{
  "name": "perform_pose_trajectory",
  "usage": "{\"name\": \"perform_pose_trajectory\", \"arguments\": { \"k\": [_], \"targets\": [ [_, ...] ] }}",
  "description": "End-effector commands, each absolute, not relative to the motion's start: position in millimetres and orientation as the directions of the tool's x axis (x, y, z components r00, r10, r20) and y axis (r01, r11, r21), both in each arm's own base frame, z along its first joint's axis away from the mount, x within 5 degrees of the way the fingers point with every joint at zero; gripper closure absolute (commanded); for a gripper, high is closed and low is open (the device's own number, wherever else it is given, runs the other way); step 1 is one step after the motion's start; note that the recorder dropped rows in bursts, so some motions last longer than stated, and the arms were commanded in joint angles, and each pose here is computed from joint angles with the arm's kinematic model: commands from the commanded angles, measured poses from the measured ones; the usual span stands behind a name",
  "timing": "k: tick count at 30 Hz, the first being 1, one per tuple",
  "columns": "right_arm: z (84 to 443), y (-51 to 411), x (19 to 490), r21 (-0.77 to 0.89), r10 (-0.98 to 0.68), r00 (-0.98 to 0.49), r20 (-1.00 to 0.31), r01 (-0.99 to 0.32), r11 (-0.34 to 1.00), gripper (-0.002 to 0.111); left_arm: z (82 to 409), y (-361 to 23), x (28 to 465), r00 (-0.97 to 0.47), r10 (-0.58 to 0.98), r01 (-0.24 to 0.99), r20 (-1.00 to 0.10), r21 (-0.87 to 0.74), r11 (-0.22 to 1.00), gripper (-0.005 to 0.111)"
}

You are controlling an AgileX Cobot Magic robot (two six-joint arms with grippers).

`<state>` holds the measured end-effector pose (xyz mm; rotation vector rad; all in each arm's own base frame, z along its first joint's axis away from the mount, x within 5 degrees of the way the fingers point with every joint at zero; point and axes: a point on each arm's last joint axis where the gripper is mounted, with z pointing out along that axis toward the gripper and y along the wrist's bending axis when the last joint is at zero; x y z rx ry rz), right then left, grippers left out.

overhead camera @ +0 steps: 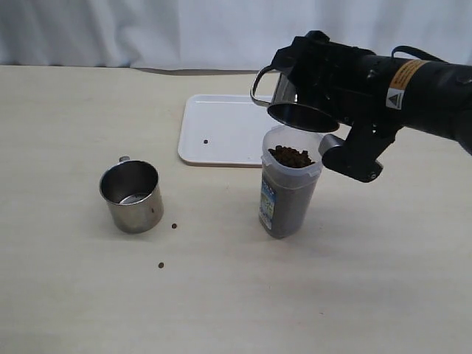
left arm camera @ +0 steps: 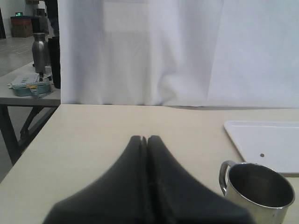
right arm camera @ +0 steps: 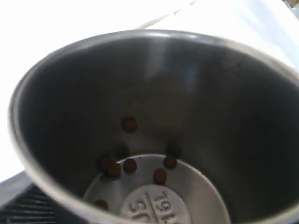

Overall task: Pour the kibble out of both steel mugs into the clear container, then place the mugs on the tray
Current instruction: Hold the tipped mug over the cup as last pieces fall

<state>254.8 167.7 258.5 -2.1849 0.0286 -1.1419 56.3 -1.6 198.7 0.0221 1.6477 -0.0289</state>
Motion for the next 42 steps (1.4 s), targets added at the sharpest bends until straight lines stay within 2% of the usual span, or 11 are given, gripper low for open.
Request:
{"name": "perform_pose_trajectory", "arguments": {
  "k": [1, 42],
  "targets": [
    [264.7, 167.8, 255.3, -0.575, -0.322, 0.601, 0.732, 0.290, -0.765, 0.079, 199.5, -2.0, 56.3, -0.064, -0.006, 0.039, -0.998, -0.009, 0.999, 0.107],
    [264.8, 167.8, 255.3, -0.602, -0.351, 0.610, 0.710, 0.268, -0.752, 0.079, 199.5, -2.0, 56.3, -0.064, -0.006, 0.039, -0.998, -0.009, 0.999, 0.107]
  ]
}}
